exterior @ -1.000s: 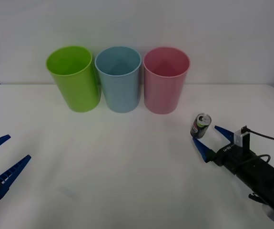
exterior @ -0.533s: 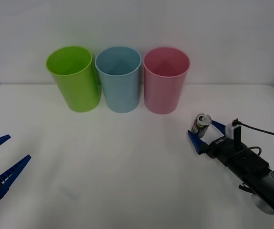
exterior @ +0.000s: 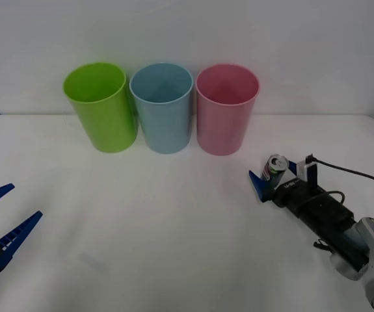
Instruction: Grasp the object on the table and drop it into the matching bin: aluminum can to the light blue bin, PET bottle to the pink bin.
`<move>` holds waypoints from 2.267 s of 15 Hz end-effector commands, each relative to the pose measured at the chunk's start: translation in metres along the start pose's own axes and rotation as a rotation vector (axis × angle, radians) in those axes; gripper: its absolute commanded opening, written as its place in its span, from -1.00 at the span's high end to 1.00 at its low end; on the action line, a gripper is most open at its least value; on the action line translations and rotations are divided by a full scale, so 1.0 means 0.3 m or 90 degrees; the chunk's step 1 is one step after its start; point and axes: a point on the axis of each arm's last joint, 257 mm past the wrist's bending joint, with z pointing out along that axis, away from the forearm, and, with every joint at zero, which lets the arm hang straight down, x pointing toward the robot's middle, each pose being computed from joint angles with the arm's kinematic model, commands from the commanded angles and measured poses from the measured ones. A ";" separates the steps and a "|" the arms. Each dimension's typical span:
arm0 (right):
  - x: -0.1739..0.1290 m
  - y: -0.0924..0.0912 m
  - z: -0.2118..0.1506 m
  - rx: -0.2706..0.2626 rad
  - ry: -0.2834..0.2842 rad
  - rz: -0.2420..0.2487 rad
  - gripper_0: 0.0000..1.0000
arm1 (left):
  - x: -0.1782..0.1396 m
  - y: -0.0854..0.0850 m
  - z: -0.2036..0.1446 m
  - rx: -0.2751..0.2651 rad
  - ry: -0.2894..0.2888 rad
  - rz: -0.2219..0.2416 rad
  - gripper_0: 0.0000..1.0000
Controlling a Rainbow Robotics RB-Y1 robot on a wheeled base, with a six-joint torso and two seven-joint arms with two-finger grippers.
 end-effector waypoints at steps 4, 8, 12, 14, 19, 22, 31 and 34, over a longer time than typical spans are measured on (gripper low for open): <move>0.004 0.005 0.006 0.001 0.003 -0.002 -0.33 | 0.000 0.000 0.000 0.000 0.000 0.000 -1.00; 0.000 0.008 0.008 -0.001 0.001 -0.003 1.00 | 0.000 0.000 0.000 0.000 0.000 0.000 -1.00; -0.004 0.009 0.008 -0.004 0.000 -0.009 1.00 | 0.000 0.000 0.000 0.000 0.000 0.000 -1.00; -0.007 0.011 0.006 -0.006 -0.002 -0.009 1.00 | 0.000 0.000 0.000 0.000 0.000 0.000 -1.00; -0.065 0.042 -0.012 -0.018 -0.028 -0.023 1.00 | 0.000 0.000 0.000 0.000 0.000 0.000 -1.00; -0.117 0.069 -0.054 -0.020 -0.051 -0.030 1.00 | 0.000 0.000 0.000 0.000 0.000 0.000 -1.00; -0.342 0.244 -0.157 -0.083 -0.122 0.005 1.00 | 0.000 0.000 0.000 0.000 0.000 0.000 -1.00; -0.436 0.310 -0.188 -0.114 -0.148 0.001 1.00 | 0.000 0.000 0.000 0.000 0.000 0.000 -1.00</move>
